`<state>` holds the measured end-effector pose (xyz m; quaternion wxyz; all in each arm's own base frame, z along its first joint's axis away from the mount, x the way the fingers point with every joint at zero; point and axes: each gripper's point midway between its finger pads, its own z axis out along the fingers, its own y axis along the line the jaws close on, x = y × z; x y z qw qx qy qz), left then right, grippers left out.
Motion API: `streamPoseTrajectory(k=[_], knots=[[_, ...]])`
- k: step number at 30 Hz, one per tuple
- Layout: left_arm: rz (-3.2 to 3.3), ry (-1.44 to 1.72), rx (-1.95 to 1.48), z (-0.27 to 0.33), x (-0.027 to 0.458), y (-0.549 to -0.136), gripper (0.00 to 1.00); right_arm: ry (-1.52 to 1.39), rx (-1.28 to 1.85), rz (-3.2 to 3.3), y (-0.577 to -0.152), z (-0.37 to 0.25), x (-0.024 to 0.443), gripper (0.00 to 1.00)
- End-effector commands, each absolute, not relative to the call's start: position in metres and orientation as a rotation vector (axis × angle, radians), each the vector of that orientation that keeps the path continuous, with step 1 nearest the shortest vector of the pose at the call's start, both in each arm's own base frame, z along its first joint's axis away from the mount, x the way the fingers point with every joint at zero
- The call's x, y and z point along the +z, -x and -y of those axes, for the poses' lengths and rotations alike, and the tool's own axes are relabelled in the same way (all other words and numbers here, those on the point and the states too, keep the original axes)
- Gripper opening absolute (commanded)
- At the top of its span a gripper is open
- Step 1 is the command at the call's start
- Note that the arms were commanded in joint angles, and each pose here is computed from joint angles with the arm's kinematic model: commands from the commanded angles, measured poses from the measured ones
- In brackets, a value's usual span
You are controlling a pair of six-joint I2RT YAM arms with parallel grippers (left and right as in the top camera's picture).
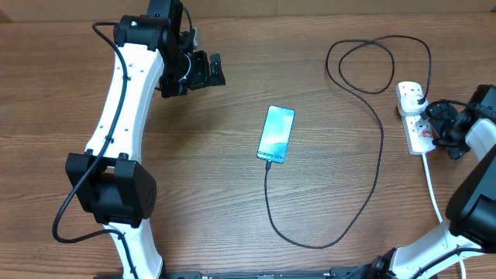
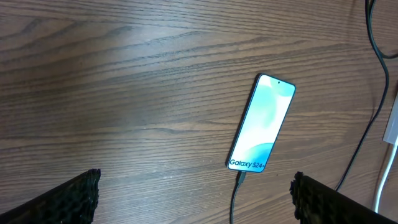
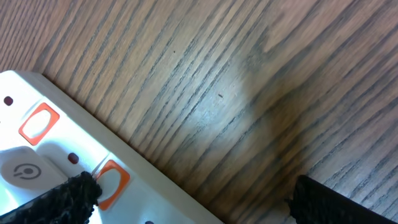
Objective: Plug charger to phone and switch on socket
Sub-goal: 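Press the orange socket switch down with the right gripper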
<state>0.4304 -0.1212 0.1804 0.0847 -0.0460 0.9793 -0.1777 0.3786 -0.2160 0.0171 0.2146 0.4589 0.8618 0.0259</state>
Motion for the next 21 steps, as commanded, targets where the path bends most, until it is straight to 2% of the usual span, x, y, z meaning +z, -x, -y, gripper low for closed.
streamPoseTrajectory(k=[1, 17, 21], knots=[[-2.909, 0.137, -0.519, 0.12, 0.185, -0.43, 1.0, -1.251, 0.123, -2.44, -0.377, 0.203, 0.007, 1.0], [-2.909, 0.137, -0.519, 0.12, 0.185, -0.43, 1.0, -1.293, 0.069, -2.456, -0.367, 0.206, 0.004, 1.0], [-2.909, 0.137, -0.519, 0.12, 0.185, -0.43, 1.0, -1.283, 0.064, -2.423, -0.375, 0.213, 0.019, 1.0]])
